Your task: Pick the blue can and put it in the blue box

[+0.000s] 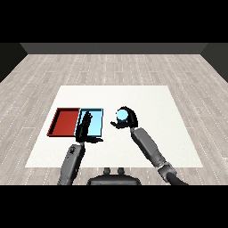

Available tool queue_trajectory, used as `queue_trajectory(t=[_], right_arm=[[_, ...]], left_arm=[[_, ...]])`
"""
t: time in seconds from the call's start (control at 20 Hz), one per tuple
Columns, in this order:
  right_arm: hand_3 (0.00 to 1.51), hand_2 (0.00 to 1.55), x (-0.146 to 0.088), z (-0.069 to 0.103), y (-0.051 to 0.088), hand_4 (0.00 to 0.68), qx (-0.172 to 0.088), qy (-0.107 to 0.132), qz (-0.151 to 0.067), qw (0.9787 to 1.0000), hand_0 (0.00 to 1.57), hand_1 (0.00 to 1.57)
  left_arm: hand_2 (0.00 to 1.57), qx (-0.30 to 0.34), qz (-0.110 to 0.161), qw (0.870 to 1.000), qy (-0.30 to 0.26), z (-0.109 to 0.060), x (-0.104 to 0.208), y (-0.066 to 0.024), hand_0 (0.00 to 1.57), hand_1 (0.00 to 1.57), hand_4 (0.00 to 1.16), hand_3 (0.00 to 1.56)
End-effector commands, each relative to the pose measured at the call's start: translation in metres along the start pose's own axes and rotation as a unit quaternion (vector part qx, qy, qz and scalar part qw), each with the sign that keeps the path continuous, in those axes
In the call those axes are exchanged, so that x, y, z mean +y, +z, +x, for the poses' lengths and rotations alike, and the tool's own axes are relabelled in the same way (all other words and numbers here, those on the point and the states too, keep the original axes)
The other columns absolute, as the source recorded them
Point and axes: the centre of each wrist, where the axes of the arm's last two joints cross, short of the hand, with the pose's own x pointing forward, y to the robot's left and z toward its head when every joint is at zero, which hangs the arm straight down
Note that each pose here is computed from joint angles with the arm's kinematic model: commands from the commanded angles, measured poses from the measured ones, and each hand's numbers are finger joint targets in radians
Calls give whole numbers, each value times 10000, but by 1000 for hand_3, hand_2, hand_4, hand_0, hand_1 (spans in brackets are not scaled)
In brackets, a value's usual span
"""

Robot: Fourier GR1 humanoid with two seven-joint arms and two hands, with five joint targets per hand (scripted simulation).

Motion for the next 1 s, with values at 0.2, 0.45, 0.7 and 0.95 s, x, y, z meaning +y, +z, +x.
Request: queue_trajectory(t=[0.2,0.45,0.7,0.95], right_arm=[[1407,1429,-234,344,144,654,-187,-14,127,9997,1434,1434],[1411,1444,-113,217,166,661,-166,-30,227,9996,1422,1422],[1415,1448,7,139,122,658,-325,-27,265,9991,1416,1416],[1403,1439,115,289,168,668,-321,-130,379,9987,1403,1403]], left_arm=[[0,101,-190,9998,10,-78,-337,67,0,0,0,0],[0,209,-348,9991,-137,-102,-503,-237,0,0,0,0],[0,479,-294,9984,-27,-237,-573,-238,0,0,0,0],[0,617,-393,9973,-92,-438,-697,-215,0,0,0,0]])
